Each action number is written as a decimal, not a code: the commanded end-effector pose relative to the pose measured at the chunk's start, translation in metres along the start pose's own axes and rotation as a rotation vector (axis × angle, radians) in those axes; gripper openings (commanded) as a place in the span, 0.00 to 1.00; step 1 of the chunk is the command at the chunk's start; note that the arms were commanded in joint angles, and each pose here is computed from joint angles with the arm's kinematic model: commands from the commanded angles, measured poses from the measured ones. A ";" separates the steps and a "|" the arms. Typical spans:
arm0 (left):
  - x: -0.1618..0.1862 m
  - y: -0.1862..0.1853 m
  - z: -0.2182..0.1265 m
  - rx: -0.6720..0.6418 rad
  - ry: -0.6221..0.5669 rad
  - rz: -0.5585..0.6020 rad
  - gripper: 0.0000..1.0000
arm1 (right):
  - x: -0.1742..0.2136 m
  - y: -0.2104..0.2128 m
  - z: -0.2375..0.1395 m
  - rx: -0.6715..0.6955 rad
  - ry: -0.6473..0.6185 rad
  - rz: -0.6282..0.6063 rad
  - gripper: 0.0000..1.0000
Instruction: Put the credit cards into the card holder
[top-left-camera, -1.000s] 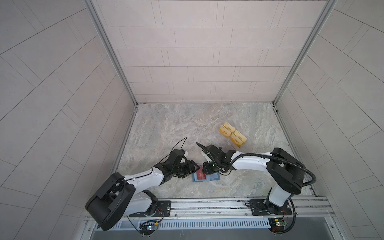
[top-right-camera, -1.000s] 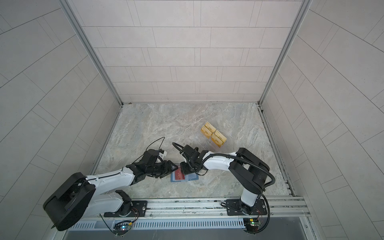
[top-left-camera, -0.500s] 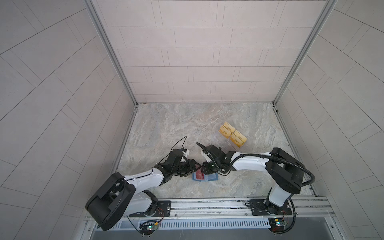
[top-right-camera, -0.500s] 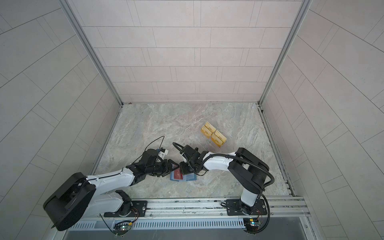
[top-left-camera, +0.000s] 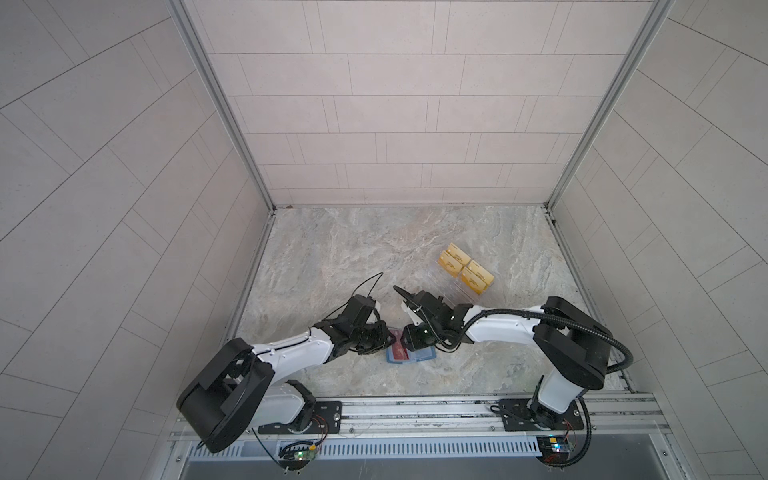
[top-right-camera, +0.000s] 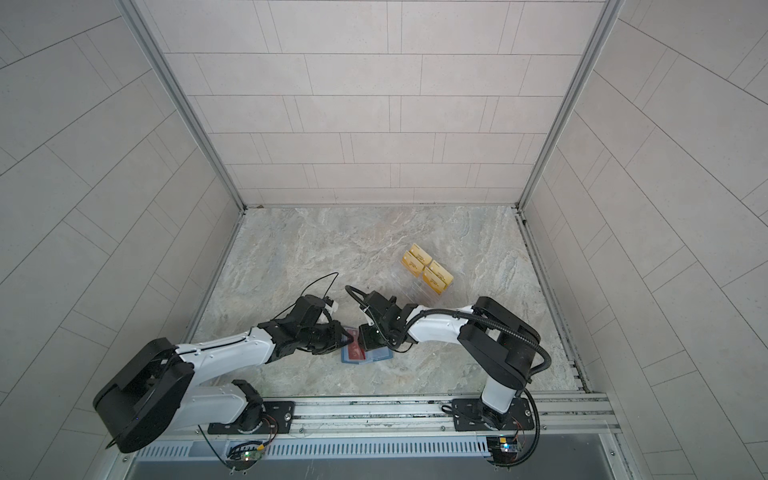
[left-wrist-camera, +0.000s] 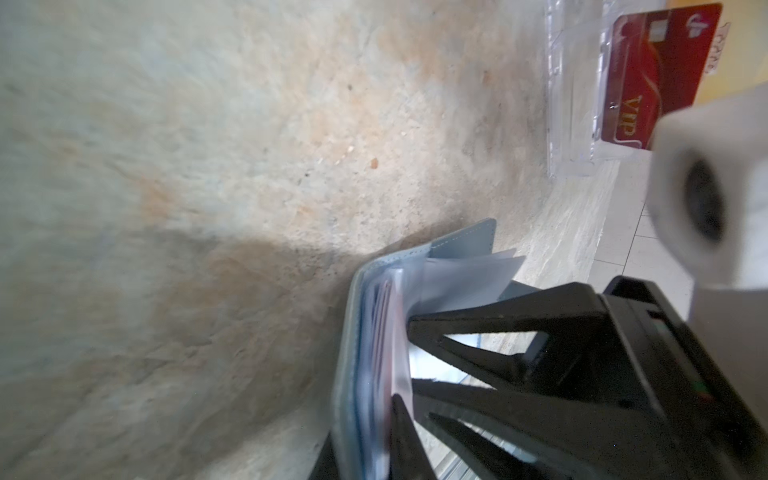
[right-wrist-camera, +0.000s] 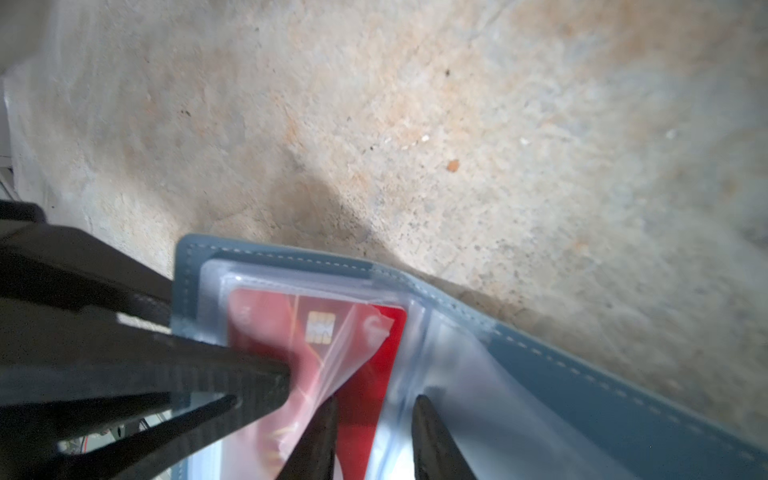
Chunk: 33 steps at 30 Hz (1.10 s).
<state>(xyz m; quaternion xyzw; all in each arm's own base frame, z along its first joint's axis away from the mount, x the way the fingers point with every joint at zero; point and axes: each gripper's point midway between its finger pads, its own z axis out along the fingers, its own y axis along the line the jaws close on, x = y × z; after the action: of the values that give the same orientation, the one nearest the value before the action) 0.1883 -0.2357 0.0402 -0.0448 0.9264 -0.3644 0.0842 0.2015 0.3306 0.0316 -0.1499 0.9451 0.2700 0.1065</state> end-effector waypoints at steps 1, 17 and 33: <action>-0.002 0.005 -0.004 -0.071 -0.003 0.030 0.09 | 0.016 -0.020 -0.014 0.112 0.030 -0.030 0.37; -0.009 0.029 -0.057 -0.585 0.023 0.164 0.14 | 0.005 -0.020 -0.033 0.069 -0.060 -0.049 0.39; -0.004 0.005 -0.025 -0.715 0.114 0.236 0.40 | -0.011 -0.019 -0.043 -0.015 -0.141 -0.053 0.46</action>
<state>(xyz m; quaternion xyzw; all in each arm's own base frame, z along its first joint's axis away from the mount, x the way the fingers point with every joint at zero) 0.1871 -0.2145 0.0484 0.0587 0.9967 -0.0137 0.0548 0.2105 0.2928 0.0572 -0.1510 0.9348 0.2741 0.1682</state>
